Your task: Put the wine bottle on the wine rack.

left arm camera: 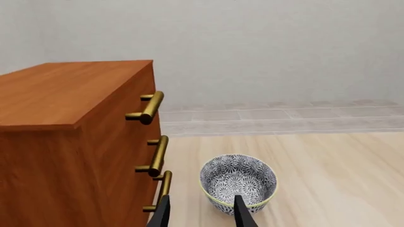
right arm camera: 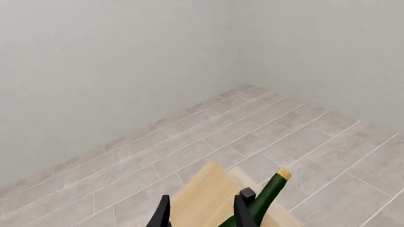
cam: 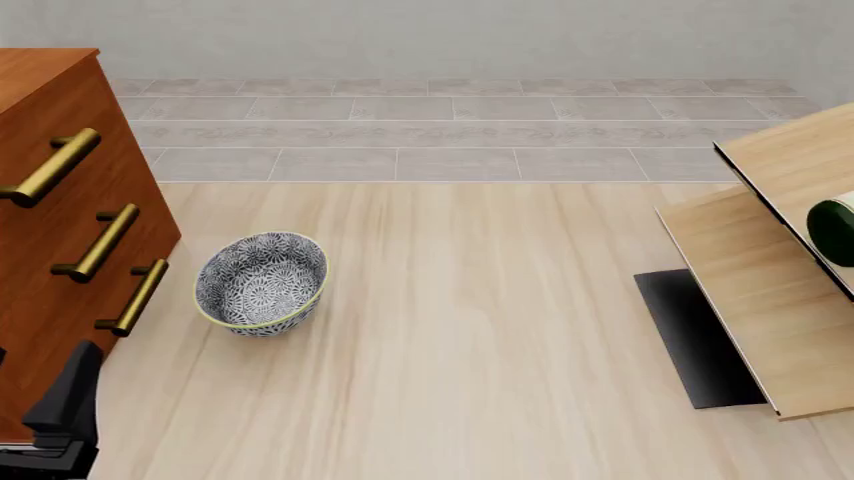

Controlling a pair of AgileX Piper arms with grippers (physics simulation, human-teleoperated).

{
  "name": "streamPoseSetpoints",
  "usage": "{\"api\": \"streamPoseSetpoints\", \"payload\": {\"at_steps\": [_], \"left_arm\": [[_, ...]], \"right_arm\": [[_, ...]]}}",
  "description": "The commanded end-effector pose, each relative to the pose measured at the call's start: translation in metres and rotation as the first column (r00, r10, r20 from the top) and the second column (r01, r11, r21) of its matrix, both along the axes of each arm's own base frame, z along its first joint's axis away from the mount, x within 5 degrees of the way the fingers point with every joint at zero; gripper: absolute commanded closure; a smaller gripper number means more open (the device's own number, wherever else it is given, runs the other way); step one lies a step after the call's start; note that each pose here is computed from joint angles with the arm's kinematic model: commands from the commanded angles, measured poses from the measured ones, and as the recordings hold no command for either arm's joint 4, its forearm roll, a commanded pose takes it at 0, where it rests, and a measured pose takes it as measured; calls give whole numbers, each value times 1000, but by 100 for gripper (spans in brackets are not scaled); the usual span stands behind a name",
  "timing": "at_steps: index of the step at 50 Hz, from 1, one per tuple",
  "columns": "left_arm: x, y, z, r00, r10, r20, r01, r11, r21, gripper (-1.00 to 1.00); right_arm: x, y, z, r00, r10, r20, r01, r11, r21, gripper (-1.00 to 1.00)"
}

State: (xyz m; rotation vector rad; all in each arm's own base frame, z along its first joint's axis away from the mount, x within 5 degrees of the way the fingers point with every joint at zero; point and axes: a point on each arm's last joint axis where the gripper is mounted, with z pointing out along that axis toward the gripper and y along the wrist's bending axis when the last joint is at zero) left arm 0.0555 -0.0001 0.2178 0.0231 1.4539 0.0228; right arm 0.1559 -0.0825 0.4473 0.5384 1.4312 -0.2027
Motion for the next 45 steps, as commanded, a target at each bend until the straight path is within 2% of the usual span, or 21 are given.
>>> {"api": "streamPoseSetpoints", "payload": {"at_steps": [1, 12, 29, 31, 45], "left_arm": [[0, 0, 2, 1000, 6, 2, -6, 1000, 13, -100], [-2, 0, 9, 1000, 3, 5, -3, 1000, 18, -100], [-4, 0, 17, 1000, 7, 3, -7, 1000, 1, -100], [-4, 1, 19, 1000, 10, 2, -10, 1000, -20, -100], [-7, 0, 29, 1000, 5, 9, -5, 1000, -13, -100]], "right_arm": [[-12, 14, -8, 999, 41, -23, -42, 998, -41, -100], [-23, 28, -15, 995, 91, -52, -95, 991, -90, -100], [-37, 44, -24, 985, 160, -63, -166, 980, -109, -100], [-39, 46, -27, 983, 171, -70, -179, 977, -114, -100], [-59, 57, -44, 974, 209, -85, -220, 964, -152, -100]]}}
